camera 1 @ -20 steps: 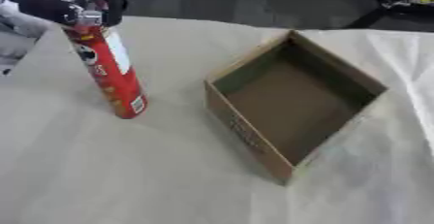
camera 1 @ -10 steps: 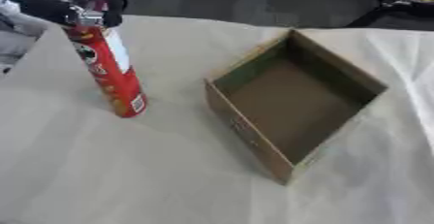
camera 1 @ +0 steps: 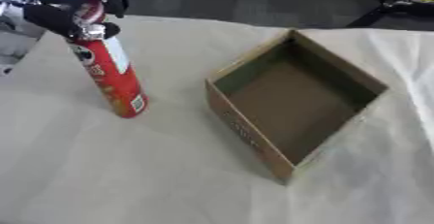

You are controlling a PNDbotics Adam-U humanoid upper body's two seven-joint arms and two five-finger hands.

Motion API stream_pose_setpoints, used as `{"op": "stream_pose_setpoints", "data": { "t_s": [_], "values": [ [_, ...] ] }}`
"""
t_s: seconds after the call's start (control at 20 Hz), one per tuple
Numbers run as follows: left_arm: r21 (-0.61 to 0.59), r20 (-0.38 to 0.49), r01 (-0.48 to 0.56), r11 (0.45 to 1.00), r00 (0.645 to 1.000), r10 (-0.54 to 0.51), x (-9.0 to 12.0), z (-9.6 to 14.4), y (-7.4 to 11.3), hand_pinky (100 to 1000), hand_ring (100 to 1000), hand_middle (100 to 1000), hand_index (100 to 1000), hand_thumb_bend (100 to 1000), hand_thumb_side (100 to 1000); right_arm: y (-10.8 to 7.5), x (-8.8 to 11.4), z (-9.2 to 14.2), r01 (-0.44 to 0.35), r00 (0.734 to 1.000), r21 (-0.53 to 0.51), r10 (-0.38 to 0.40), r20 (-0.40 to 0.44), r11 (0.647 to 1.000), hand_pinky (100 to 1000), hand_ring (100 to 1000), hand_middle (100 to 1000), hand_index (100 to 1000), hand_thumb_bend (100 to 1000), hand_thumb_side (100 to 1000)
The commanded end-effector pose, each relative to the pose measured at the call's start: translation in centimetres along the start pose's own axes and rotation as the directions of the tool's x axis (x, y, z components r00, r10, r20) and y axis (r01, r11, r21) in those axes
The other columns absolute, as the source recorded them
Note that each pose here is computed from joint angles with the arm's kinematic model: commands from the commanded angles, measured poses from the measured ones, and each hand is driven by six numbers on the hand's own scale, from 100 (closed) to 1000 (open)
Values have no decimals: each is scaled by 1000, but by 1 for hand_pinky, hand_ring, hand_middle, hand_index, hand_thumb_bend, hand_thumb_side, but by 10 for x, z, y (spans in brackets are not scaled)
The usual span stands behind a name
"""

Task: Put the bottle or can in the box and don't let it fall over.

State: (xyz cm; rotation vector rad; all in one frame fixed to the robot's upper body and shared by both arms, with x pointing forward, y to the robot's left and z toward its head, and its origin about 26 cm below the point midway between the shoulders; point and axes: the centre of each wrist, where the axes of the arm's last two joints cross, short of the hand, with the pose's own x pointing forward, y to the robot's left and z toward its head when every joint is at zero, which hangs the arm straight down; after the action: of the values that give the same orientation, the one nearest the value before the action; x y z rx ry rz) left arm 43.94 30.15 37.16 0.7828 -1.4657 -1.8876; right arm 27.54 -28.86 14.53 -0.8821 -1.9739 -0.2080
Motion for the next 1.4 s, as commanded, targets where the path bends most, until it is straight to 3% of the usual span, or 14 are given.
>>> {"op": "stream_pose_setpoints", "data": {
  "t_s": [0.05,0.2,0.35,0.5,0.6,0.7,0.9,1.4],
  "values": [
    [-110,62,108,988,993,-101,-7,13,10,602,791,818,822,203,650,-3,6,-4,13,1000,-8,-13,24,1000,374,751,961,965,100,618],
    [-111,60,101,989,994,-95,-8,12,10,588,783,813,820,203,580,-3,6,-4,14,1000,-9,-14,25,1000,375,751,961,965,100,619],
    [-109,57,92,990,995,-86,-8,12,10,565,771,810,821,191,637,-2,6,-4,16,1000,-9,-16,26,1000,375,751,962,965,100,619],
    [-105,57,79,991,996,-73,-8,11,10,552,766,805,817,177,569,-2,6,-3,18,1000,-10,-18,26,1000,375,751,961,965,100,618],
    [-105,55,66,992,997,-61,-8,11,10,548,765,801,813,167,502,-2,6,-4,19,999,-11,-19,27,1000,375,751,960,964,100,618],
    [-106,53,54,993,997,-49,-8,10,9,536,758,792,801,169,348,-2,6,-4,20,999,-13,-20,27,1000,375,751,960,964,100,618],
    [-105,53,27,994,998,-21,-8,8,8,522,749,765,779,184,187,-2,6,-3,23,999,-17,-22,28,1000,376,746,958,963,100,618],
    [-87,98,22,996,995,-14,0,7,12,485,707,673,710,246,100,-2,6,-4,26,999,-22,-25,31,999,376,743,955,962,100,617]
  ]
}}
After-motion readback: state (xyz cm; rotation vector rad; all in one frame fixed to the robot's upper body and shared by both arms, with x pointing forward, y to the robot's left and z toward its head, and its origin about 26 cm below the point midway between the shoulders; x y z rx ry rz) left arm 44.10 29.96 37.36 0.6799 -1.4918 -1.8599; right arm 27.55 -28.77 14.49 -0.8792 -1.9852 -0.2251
